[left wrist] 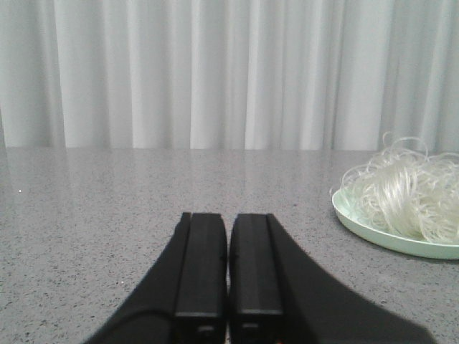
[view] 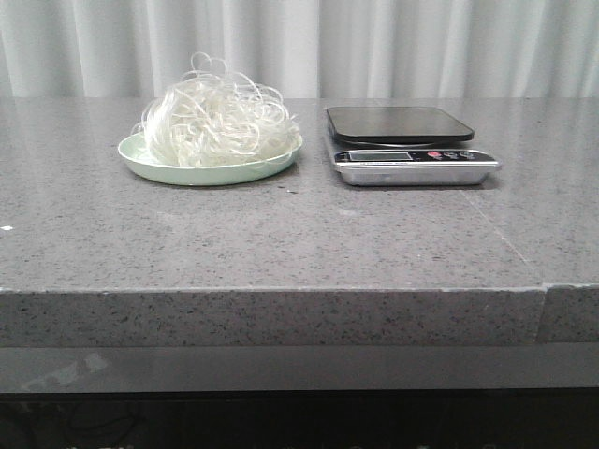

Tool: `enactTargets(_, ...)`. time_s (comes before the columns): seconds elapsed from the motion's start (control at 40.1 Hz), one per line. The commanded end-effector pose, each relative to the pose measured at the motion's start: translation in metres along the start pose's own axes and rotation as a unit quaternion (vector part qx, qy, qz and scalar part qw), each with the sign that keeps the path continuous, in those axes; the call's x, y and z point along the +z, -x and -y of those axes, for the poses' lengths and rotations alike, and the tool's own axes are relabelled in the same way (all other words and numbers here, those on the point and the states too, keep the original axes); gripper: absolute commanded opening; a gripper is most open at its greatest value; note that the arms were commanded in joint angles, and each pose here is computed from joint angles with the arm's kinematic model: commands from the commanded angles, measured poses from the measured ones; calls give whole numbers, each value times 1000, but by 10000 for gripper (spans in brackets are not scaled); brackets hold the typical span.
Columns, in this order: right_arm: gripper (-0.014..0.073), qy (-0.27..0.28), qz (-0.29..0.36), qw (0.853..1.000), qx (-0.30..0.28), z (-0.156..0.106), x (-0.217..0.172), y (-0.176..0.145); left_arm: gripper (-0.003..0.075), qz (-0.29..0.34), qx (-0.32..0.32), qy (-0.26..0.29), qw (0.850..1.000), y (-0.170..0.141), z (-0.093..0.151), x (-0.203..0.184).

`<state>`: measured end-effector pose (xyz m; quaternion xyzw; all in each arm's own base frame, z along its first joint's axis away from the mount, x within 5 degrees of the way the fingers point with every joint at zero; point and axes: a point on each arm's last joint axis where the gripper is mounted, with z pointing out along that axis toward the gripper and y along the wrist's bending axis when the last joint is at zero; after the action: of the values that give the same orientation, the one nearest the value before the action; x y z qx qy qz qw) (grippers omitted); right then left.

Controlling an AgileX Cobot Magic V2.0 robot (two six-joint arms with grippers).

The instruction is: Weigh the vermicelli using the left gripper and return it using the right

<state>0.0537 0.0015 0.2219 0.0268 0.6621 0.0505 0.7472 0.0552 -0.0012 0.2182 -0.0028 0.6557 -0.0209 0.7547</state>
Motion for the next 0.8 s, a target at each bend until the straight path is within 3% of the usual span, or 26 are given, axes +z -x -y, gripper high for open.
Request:
enactTargets(0.0, 158, 6, 75, 997, -3, -4, -7, 41, 155, 89, -6, -2, 996, 35, 1, -5)
enactTargets(0.125, 158, 8, 83, 997, -3, -8, -13, 69, 155, 119, 0, -4, 993, 77, 2, -13)
enactTargets(0.473, 158, 6, 24, 1000, -4, -16, -7, 138, 155, 52, 23, -2, 998, 160, 5, -15)
enactTargets(0.648, 158, 1, -34, 999, -4, -18, 12, 157, 155, -15, 23, -1, 1000, 179, 6, 3)
enactTargets(0.772, 158, -3, -85, 996, -4, -18, 30, 155, 155, -52, 23, -1, 998, 176, 6, 15)
